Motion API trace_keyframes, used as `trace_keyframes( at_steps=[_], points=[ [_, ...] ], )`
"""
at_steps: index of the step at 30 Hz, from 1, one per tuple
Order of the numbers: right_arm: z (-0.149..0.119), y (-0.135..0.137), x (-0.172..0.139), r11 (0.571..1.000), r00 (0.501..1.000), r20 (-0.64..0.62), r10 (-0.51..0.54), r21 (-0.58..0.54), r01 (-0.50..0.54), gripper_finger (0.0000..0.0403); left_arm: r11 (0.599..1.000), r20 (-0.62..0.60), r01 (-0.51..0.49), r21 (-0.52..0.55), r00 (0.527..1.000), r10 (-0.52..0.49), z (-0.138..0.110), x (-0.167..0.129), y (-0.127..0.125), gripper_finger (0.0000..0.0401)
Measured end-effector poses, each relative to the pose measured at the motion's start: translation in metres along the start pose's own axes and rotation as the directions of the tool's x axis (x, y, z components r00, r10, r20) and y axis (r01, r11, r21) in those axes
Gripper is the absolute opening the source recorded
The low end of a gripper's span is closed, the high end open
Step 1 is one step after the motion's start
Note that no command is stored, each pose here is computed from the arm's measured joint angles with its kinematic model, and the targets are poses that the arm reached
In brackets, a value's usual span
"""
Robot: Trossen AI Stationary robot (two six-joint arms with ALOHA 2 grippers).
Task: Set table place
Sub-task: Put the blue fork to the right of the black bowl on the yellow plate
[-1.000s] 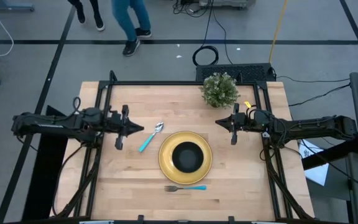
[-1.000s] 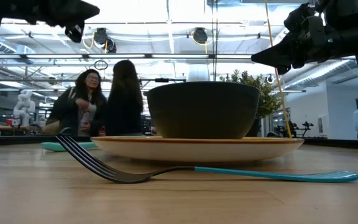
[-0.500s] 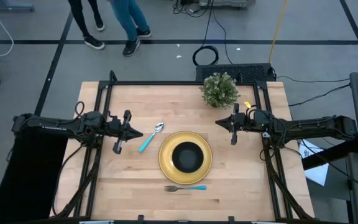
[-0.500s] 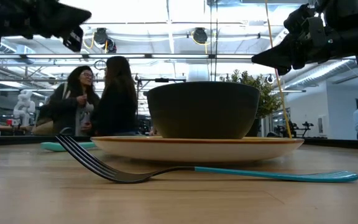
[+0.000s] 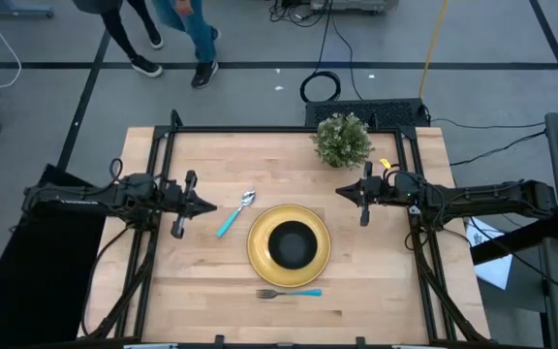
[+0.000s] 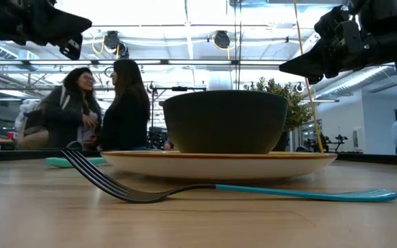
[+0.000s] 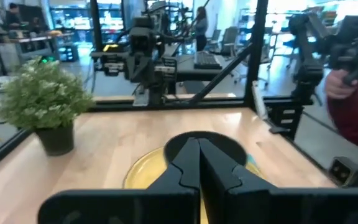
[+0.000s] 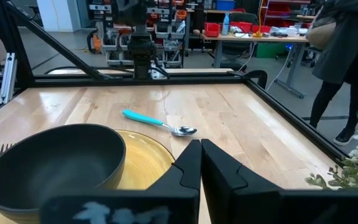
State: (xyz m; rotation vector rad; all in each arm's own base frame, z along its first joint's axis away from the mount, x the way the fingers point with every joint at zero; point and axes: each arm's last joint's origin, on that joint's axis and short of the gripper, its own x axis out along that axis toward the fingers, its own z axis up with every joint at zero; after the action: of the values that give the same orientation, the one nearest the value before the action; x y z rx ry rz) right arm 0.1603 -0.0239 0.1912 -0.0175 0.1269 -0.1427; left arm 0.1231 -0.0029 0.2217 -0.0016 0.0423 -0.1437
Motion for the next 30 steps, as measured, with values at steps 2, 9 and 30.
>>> trace_keyframes(
  at_steps=[2,9,30],
  points=[
    [0.0,0.0,0.0,1.0,1.0,0.0,0.0,-0.005,0.0,0.0,1.0,-0.022,-0.022,0.013,1.0,0.022,-0.007,0.0,0.001,0.0],
    [0.0,0.0,0.0,1.0,1.0,0.0,0.0,0.002,0.0,0.0,0.998,-0.034,-0.037,0.041,0.999,0.038,-0.021,-0.005,0.003,0.0],
    [0.0,0.0,0.0,1.0,1.0,0.0,-0.001,0.008,0.001,0.0,0.99,-0.019,0.099,0.102,0.995,-0.097,-0.058,-0.007,-0.001,0.0003]
  ],
)
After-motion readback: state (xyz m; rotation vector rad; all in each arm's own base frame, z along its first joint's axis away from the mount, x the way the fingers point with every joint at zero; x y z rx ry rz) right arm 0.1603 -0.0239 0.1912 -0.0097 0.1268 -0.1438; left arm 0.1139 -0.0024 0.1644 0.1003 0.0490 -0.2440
